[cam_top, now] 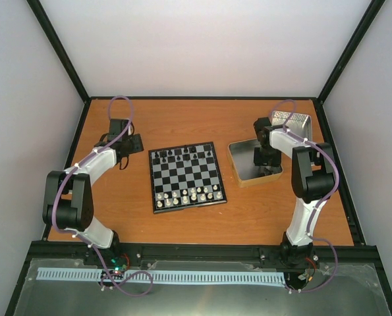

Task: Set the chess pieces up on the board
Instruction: Pick up the chess piece from the storage box.

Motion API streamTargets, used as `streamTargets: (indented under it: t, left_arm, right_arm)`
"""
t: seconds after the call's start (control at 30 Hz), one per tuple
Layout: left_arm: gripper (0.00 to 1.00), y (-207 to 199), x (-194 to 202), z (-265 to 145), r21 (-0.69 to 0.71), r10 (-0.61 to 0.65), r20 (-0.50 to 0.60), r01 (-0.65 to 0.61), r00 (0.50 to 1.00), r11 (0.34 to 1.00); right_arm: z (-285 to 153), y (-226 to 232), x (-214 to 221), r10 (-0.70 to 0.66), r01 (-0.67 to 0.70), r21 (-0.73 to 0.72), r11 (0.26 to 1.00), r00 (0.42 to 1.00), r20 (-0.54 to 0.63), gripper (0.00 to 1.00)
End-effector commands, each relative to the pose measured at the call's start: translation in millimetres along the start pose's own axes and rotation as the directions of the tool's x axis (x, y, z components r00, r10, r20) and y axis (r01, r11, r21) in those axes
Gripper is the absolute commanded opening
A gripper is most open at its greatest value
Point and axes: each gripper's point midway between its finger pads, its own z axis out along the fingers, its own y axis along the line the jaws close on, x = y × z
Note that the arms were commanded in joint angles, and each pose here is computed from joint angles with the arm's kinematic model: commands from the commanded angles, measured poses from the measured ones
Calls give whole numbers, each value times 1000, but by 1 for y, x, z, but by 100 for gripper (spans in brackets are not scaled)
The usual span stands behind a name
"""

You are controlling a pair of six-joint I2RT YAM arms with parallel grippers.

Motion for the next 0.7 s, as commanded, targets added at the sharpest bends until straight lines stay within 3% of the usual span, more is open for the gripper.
streamTargets:
  t: [0.0,0.17,0.33,0.43,0.67]
  left_arm:
    - [59,-6,-18,-3,24,2,44,-3,999,1000]
    - [59,-7,-17,-3,31,-3,40,2,999,1000]
    - [59,-8,-17,-1,36,-4,35,3,999,999]
    - [59,-9,-16,-1,39,-6,33,5,999,999]
    - [59,-8,-13,0,39,-6,26,5,1000,999]
  right_arm:
    - [12,-14,14,-37,40,52,998,998,-60,48]
    - [2,-19,9,-42,44,62,997,999,-29,50]
    - [-12,3,4,-72,70,-74,995,997,-24,59]
    - [-12,14,14,-102,92,-145,985,993,-61,60]
    - [-4,0,41,-141,128,-83,988,976,-166,56]
